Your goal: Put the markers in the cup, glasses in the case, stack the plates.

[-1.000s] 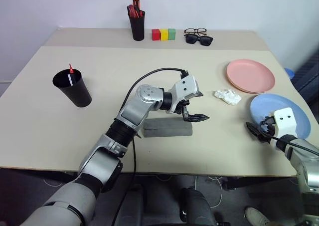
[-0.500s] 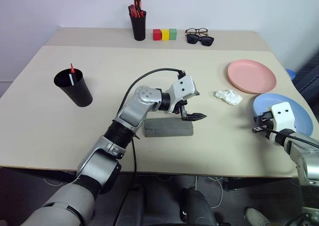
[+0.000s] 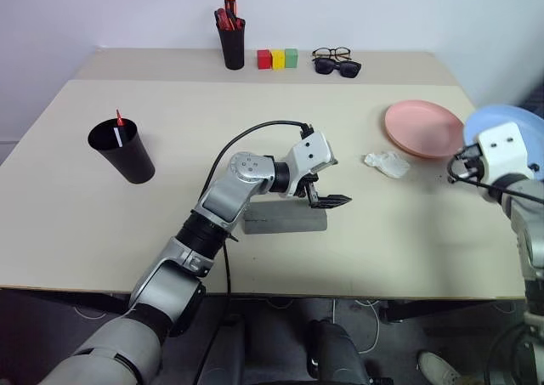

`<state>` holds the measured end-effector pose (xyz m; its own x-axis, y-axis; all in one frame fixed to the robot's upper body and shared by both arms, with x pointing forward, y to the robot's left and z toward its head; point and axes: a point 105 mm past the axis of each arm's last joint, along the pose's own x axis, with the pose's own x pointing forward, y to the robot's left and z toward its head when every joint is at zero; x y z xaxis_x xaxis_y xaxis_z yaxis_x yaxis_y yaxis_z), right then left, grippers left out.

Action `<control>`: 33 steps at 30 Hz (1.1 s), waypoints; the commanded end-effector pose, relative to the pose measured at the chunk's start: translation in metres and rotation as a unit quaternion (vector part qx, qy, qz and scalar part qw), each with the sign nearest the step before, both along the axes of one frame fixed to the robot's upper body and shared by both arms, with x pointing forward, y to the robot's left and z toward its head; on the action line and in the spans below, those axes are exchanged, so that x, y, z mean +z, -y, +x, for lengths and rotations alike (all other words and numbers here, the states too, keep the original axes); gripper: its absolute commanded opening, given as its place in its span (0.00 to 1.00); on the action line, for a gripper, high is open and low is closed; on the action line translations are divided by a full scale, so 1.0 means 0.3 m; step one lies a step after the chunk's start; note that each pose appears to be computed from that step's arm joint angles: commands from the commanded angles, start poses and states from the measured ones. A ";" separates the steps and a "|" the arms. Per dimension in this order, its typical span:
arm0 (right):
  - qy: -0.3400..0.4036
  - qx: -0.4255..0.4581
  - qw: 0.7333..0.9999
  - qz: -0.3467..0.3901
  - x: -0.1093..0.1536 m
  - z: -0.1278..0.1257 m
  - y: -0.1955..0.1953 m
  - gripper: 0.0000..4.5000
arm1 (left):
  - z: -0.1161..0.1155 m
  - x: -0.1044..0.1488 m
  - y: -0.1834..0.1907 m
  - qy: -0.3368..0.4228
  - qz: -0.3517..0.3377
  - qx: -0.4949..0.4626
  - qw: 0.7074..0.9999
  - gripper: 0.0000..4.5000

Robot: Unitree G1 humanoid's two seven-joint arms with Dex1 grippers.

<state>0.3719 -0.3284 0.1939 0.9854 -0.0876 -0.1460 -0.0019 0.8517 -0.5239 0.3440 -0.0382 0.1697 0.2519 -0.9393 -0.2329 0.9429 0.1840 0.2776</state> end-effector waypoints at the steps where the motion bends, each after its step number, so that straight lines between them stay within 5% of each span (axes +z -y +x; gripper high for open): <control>1: 0.025 0.025 0.999 -0.028 0.052 0.081 -0.005 0.01 | -0.008 0.053 -0.009 0.015 -0.031 0.010 0.999 1.00; 13: 0.024 0.104 0.994 -0.022 0.041 0.284 -0.184 0.01 | -0.018 0.039 -0.099 0.003 -0.041 0.086 0.995 1.00; 16: 0.019 0.105 0.994 -0.023 0.020 0.295 -0.208 0.21 | -0.024 0.029 -0.112 -0.004 -0.043 0.097 0.994 1.00; 19: 0.031 0.105 0.994 -0.019 0.022 0.299 -0.219 0.53 | -0.030 0.023 -0.116 -0.009 -0.043 0.100 0.994 1.00; 26: 0.077 0.124 0.988 0.054 0.051 0.263 -0.191 0.53 | -0.029 0.014 -0.105 -0.016 -0.043 0.088 0.995 1.00; 33: 0.046 0.127 0.985 0.109 -0.097 0.105 -0.153 0.53 | -0.015 0.015 -0.079 -0.025 -0.051 0.057 0.997 1.00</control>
<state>0.4068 -0.2808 0.1375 0.9737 0.1904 -0.1254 -0.2229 0.9106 -0.3481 0.3411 -0.0079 0.1563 0.3744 -0.9038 -0.2074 0.9239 0.3447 0.1660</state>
